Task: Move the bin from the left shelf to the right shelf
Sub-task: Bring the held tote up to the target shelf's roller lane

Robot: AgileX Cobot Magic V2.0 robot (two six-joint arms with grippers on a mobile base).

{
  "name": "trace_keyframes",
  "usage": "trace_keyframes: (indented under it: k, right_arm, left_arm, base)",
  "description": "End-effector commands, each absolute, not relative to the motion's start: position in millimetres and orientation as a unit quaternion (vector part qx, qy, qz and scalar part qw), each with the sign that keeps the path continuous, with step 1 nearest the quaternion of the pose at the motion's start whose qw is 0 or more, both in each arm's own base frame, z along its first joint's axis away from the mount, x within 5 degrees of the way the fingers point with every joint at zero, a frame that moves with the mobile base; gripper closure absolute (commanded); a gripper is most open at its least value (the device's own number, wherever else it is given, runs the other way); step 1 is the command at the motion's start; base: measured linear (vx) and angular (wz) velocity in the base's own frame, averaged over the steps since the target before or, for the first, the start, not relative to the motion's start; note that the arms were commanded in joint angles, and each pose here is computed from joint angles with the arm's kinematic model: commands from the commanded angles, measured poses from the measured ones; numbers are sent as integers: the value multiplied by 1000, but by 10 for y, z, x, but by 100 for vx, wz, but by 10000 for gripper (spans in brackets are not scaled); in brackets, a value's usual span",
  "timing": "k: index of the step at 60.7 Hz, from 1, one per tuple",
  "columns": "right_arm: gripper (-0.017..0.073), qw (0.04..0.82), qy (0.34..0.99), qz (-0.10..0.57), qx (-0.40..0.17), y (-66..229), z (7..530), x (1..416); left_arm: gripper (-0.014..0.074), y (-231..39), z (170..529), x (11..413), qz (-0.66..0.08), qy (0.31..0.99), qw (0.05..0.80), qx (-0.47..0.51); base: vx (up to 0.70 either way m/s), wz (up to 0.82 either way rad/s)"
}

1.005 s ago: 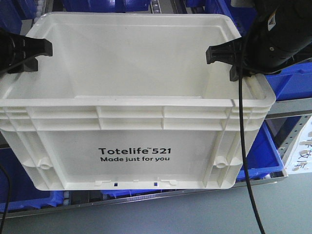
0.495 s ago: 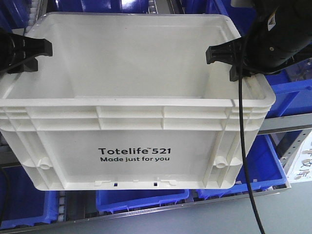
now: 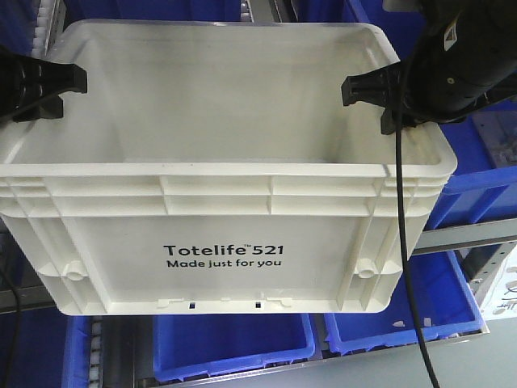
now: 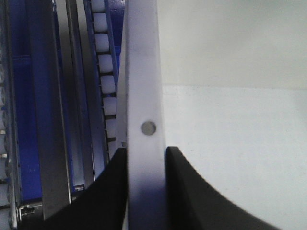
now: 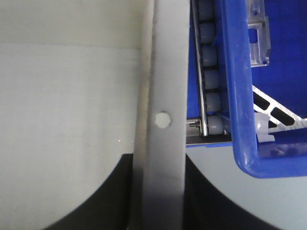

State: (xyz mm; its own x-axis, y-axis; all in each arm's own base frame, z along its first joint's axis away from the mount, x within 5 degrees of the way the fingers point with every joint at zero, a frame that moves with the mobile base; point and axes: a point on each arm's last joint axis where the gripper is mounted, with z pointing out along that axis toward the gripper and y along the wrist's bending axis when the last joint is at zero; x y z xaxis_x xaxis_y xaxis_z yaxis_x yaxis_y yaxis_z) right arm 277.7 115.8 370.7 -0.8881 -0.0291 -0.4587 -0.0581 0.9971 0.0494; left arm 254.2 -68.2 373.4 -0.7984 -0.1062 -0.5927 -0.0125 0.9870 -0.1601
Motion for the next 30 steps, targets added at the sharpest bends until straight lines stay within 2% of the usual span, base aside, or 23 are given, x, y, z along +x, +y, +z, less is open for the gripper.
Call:
trace_keyframes:
  k: [1,30]
  right_arm:
    - [529,311,950,24,-25,1056,3989,2745]
    - [529,311,950,24,-25,1056,3989,2745]
  left_arm:
    - [539,-661,4024,2516,-83,912,400,-19]
    - [539,-661,4024,2516,-83,912,400,-19]
  base:
    - [9,10]
    - [4,8]
